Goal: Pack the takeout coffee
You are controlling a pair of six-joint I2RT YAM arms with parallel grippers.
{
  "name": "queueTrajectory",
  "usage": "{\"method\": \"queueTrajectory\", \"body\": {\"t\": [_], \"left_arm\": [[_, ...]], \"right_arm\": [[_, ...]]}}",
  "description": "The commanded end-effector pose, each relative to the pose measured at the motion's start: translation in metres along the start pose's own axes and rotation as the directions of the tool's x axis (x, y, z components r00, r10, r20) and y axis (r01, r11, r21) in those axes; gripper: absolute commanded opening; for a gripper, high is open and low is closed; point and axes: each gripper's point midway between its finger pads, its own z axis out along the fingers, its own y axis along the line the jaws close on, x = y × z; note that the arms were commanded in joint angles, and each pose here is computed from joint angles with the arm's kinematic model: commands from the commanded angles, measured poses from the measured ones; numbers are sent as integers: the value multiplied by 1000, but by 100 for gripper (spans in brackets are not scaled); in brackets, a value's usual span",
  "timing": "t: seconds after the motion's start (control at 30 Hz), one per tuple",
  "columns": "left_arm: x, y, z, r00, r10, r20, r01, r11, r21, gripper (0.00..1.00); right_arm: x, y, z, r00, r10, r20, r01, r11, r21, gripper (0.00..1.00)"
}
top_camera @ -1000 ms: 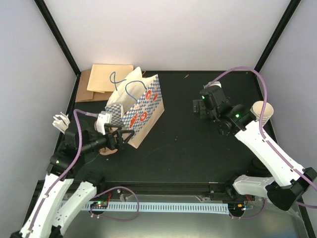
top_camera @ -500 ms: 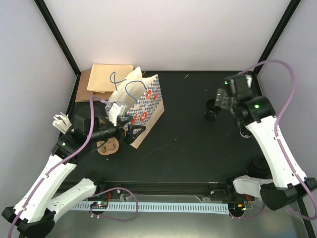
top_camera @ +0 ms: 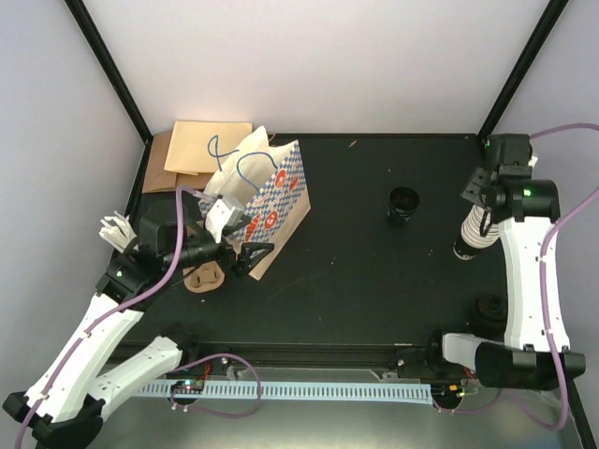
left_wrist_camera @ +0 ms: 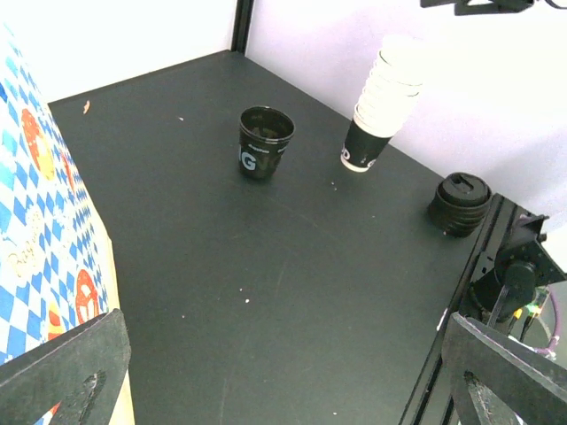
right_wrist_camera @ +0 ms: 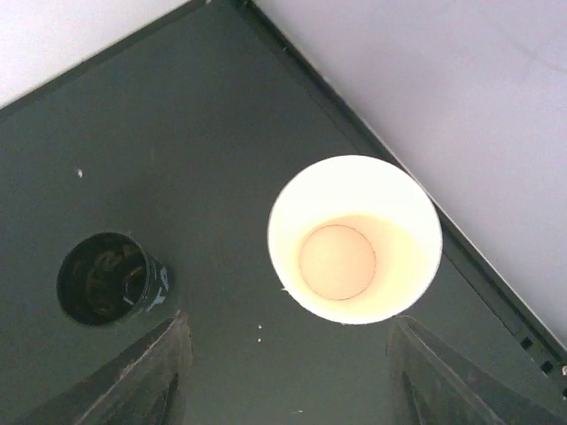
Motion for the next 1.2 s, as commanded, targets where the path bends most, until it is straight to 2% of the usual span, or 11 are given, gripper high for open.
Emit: {"method": "queueTrajectory", "body": {"t": [0.0,0.17,0.5,0.7,0.93,1.07,1.17], "left_arm": [[2,-5,-2,998,63,24,-63,998,24,99],[5,-8,-3,995,75,58,-78,996,41,99],[13,-8,3,996,74,57,-77,995,59,99],[13,-9,2,996,71,61,-75,995,64,99],[14,-7,4,996,69,52,-72,996,61,99],[12,-6,3,995,78,56,-81,996,46,99],[11,-6,3,996,77,54,-79,996,51,99]], "right_arm": [[8,13,18,994,-4,-113,3,1000,-13,59],[3,20,34,992,10,-126,-10,1000,0,54],[3,7,74,991,-10,-137,34,984,177,50],[10,14,91,987,-20,-159,46,985,163,44],[12,19,98,985,-22,-170,49,987,156,28],[14,18,102,984,-24,-175,54,985,166,28],[16,16,104,984,-23,-179,54,983,173,23]]}}
